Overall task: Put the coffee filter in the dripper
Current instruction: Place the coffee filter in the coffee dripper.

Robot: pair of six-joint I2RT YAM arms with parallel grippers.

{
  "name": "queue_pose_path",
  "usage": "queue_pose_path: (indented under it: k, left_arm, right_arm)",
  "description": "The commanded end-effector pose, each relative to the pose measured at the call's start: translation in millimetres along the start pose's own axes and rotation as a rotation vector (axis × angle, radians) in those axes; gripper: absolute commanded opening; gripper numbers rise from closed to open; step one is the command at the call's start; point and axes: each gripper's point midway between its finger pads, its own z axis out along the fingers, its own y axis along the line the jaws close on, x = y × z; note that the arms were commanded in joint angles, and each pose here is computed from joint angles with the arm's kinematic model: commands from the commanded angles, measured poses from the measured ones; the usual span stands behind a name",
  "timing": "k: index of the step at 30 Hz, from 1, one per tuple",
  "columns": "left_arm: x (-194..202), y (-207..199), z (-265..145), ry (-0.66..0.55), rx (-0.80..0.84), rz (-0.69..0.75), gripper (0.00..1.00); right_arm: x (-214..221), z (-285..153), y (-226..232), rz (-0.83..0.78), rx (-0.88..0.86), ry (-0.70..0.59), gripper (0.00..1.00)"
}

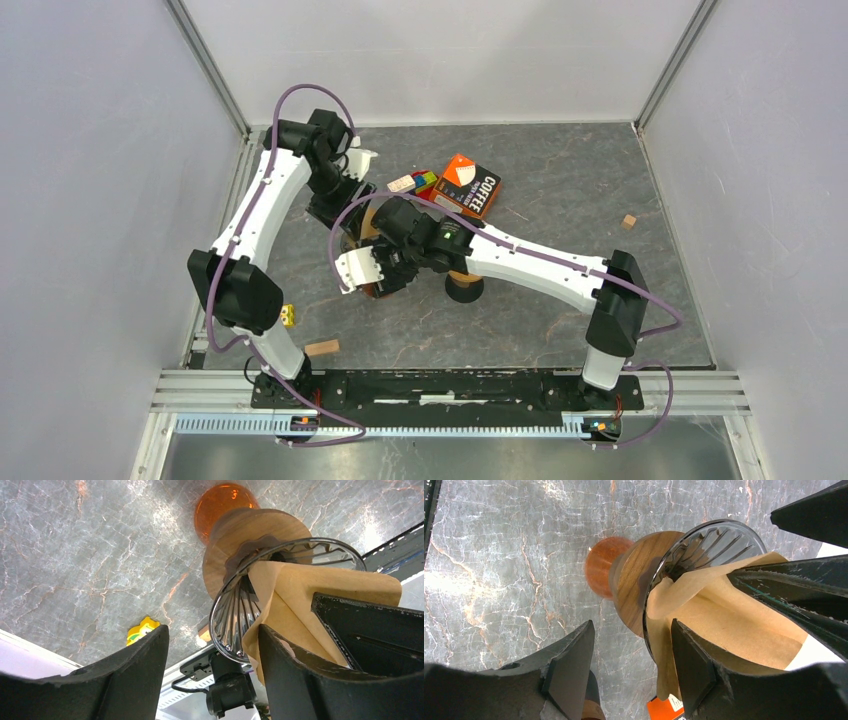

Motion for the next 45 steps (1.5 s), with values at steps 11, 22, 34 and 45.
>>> queue_pose_path:
  k: [11, 22, 34, 45]
  left_arm:
    - [-19, 9, 25, -0.056, -0.006, 0.042, 0.78]
    - [-8, 17, 22, -0.062, -0.071, 0.067, 0.76]
    - [-13, 3, -10, -0.131, -0.041, 0.103, 0.78]
    - [-20, -23, -11, -0.178, 0.112, 0.167, 0.81]
  right_arm:
    - [-1, 14, 3, -0.017, -0.041, -0.026, 0.65]
    - [6, 22, 13, -0.004, -0.068, -0.017, 0.64]
    - [-4, 8, 3, 0.030, -0.040, -0.029, 0.64]
    - [-7, 4, -2, 0.033, -0.039, -0.044, 0.64]
